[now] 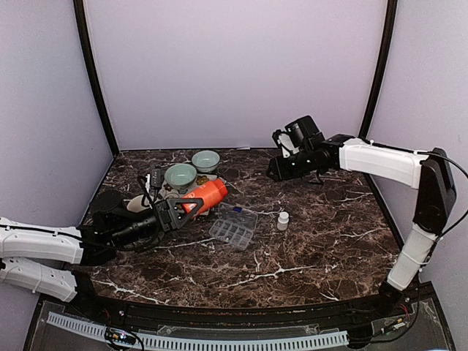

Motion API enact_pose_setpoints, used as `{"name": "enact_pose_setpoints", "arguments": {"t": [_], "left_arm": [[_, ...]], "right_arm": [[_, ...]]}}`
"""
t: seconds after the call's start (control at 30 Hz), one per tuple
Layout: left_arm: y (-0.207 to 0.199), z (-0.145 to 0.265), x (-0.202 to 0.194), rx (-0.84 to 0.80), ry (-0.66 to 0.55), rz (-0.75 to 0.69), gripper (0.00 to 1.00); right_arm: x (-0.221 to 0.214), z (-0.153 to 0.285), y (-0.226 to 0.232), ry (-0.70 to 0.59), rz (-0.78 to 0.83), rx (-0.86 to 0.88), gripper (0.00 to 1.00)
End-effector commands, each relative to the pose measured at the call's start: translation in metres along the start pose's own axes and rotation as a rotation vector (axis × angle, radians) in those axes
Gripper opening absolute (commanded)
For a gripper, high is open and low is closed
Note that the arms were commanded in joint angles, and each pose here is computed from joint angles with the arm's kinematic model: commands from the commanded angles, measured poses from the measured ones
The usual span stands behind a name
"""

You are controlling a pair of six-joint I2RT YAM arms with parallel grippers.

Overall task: Sort the pills into containers
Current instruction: Screw the lid of the pill bottle onto the pill bottle.

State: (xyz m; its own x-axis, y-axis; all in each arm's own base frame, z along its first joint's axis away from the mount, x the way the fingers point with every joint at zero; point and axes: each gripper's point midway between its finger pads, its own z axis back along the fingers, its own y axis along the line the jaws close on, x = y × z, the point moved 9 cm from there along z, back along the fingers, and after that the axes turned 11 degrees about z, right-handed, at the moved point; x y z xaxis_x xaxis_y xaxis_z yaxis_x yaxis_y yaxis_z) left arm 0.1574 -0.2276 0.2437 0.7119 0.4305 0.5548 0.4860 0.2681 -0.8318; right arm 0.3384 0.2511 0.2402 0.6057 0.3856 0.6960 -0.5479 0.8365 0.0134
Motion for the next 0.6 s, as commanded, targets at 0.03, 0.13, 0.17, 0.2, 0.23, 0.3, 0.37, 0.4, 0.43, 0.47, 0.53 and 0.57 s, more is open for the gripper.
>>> {"name": "enact_pose_setpoints", "arguments": {"t": [0.03, 0.13, 0.17, 0.2, 0.23, 0.3, 0.37, 0.4, 0.43, 0.47, 0.53, 0.57], "left_arm": [[-0.018, -0.017, 0.029, -0.113, 0.058, -0.039, 0.03], [-0.020, -0.029, 0.041, -0.164, 0.091, -0.039, 0.03], [-0.019, -0.032, 0.046, -0.185, 0.101, -0.024, 0.03], [-0.018, -0.035, 0.051, -0.209, 0.106, -0.015, 0.03], [-0.017, -0.038, 0.056, -0.230, 0.112, -0.005, 0.03], [-0.016, -0.043, 0.065, -0.278, 0.136, 0.011, 0.03], [-0.010, -0.048, 0.073, -0.302, 0.153, 0.030, 0.03], [-0.008, -0.050, 0.076, -0.314, 0.157, 0.039, 0.03], [-0.005, -0.051, 0.079, -0.322, 0.160, 0.048, 0.03], [-0.004, -0.052, 0.081, -0.331, 0.166, 0.054, 0.03], [0.000, -0.052, 0.090, -0.361, 0.166, 0.060, 0.03], [0.002, -0.052, 0.093, -0.378, 0.178, 0.068, 0.03]], "right_arm": [[0.028, 0.035, -0.002, -0.134, -0.039, -0.002, 0.30], [0.032, 0.047, -0.003, -0.163, -0.051, 0.003, 0.30], [0.034, 0.051, -0.002, -0.172, -0.054, 0.007, 0.30], [0.035, 0.055, -0.002, -0.181, -0.056, 0.012, 0.30], [0.037, 0.058, -0.002, -0.189, -0.058, 0.016, 0.30], [0.039, 0.065, -0.002, -0.205, -0.063, 0.020, 0.30], [0.043, 0.080, -0.002, -0.238, -0.068, 0.022, 0.30], [0.044, 0.085, -0.002, -0.248, -0.071, 0.024, 0.30], [0.045, 0.091, -0.002, -0.262, -0.074, 0.029, 0.30], [0.046, 0.095, -0.002, -0.272, -0.077, 0.039, 0.31], [0.047, 0.104, -0.001, -0.296, -0.083, 0.071, 0.31], [0.048, 0.108, 0.000, -0.308, -0.087, 0.087, 0.31]]}}
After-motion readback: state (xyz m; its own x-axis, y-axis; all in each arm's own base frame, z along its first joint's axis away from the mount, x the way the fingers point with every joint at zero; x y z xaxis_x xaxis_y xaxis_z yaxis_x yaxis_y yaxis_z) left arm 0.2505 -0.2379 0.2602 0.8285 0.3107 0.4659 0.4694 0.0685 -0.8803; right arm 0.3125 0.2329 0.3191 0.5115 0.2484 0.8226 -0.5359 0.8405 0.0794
